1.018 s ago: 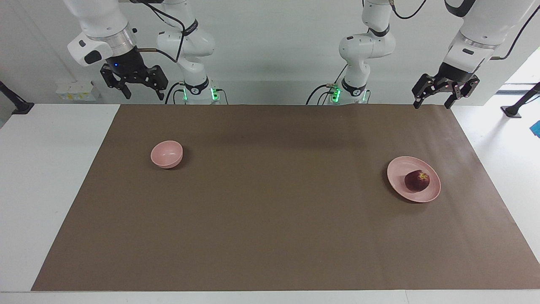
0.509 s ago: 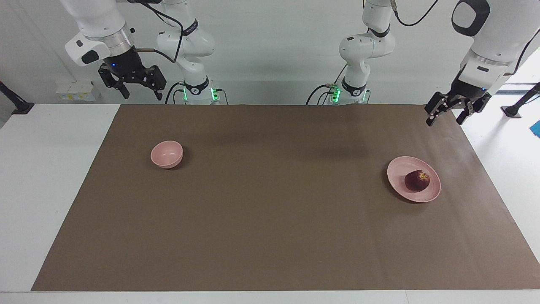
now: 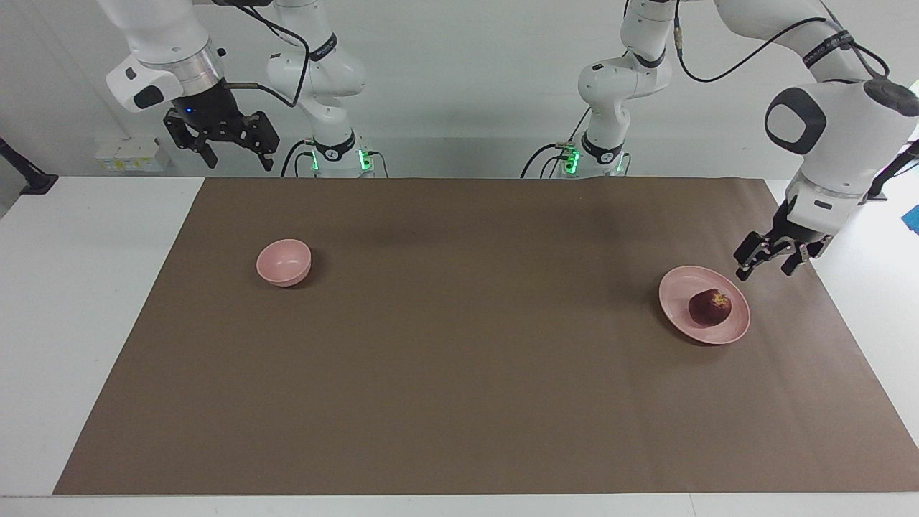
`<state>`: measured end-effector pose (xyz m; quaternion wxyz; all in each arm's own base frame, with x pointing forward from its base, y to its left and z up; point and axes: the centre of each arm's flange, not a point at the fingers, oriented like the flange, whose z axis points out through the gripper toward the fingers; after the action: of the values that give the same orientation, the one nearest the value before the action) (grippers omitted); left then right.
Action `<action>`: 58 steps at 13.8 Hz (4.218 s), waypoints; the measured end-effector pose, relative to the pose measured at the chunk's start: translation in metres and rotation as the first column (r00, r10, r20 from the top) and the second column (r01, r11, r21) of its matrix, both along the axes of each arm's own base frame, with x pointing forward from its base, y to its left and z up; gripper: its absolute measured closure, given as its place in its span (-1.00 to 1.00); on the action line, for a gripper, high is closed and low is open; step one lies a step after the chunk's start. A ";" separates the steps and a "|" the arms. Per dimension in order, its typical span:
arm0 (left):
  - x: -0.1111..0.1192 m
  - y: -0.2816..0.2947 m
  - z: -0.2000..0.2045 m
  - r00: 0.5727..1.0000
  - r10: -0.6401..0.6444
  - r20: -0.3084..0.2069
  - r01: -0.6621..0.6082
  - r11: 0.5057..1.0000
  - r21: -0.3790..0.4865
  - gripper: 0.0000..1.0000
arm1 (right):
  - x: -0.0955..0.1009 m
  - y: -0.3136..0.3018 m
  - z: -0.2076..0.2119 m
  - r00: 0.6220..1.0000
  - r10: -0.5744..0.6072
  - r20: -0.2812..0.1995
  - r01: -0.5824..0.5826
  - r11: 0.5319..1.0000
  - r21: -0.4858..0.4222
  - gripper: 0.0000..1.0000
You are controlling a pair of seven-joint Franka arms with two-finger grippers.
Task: Move apple from plate to bowl
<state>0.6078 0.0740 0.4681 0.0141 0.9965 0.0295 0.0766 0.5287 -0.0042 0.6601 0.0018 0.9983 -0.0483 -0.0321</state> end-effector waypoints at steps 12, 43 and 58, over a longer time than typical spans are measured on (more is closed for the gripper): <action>-0.009 -0.003 -0.126 0.997 -0.056 -0.060 0.056 0.998 -0.012 -1.00 | 0.000 -0.007 -0.040 1.000 0.002 -0.018 -0.002 1.000 0.000 -1.00; -0.021 -0.056 0.046 0.994 -0.040 -0.104 -0.008 0.907 -0.421 -0.44 | 0.020 0.227 -0.167 0.775 -0.507 -0.378 0.628 0.686 0.367 -1.00; -0.049 -0.159 0.083 0.970 -0.201 -0.138 0.007 0.587 -0.809 -0.44 | -0.007 0.354 -0.135 0.207 -0.740 -0.641 0.969 0.065 0.238 -1.00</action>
<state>0.5593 -0.0853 0.5514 0.4628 0.8848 0.0038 -0.0537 0.5219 0.3493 0.5248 -0.3297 0.6719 -0.6264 -0.2179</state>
